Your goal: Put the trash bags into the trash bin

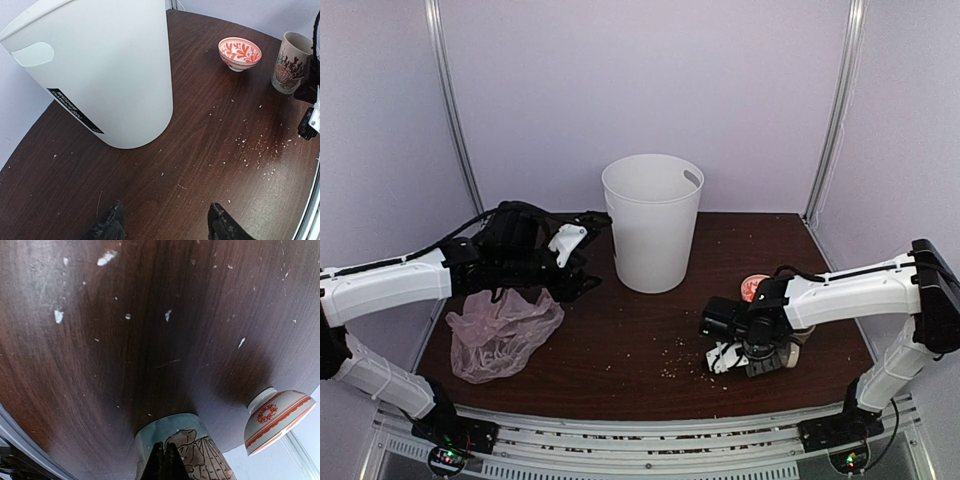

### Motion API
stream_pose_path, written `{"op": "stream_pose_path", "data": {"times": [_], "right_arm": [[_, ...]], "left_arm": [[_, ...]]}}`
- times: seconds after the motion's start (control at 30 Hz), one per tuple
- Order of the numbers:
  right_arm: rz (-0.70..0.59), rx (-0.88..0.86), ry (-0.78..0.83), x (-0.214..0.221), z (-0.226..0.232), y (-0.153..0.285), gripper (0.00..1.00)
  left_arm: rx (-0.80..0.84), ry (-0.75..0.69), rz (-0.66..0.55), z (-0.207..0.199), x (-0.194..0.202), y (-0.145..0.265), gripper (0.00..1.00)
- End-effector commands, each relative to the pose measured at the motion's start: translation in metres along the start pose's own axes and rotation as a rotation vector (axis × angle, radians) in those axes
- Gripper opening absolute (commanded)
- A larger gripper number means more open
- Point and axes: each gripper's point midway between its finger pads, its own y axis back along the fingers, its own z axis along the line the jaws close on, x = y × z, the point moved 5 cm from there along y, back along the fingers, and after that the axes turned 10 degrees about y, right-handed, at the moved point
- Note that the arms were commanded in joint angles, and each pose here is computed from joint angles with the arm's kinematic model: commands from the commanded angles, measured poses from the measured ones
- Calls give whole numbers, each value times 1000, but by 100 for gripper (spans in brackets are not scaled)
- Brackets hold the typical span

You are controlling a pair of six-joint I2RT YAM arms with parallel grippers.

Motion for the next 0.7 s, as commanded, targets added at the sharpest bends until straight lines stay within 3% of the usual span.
{"op": "stream_pose_path", "data": {"times": [0.0, 0.67], "right_arm": [[40, 28, -34, 9, -3, -6, 0], [158, 6, -93, 50, -3, -38, 0]], "left_arm": [[6, -11, -41, -1, -8, 9, 57], [25, -9, -39, -3, -8, 8, 58]]}}
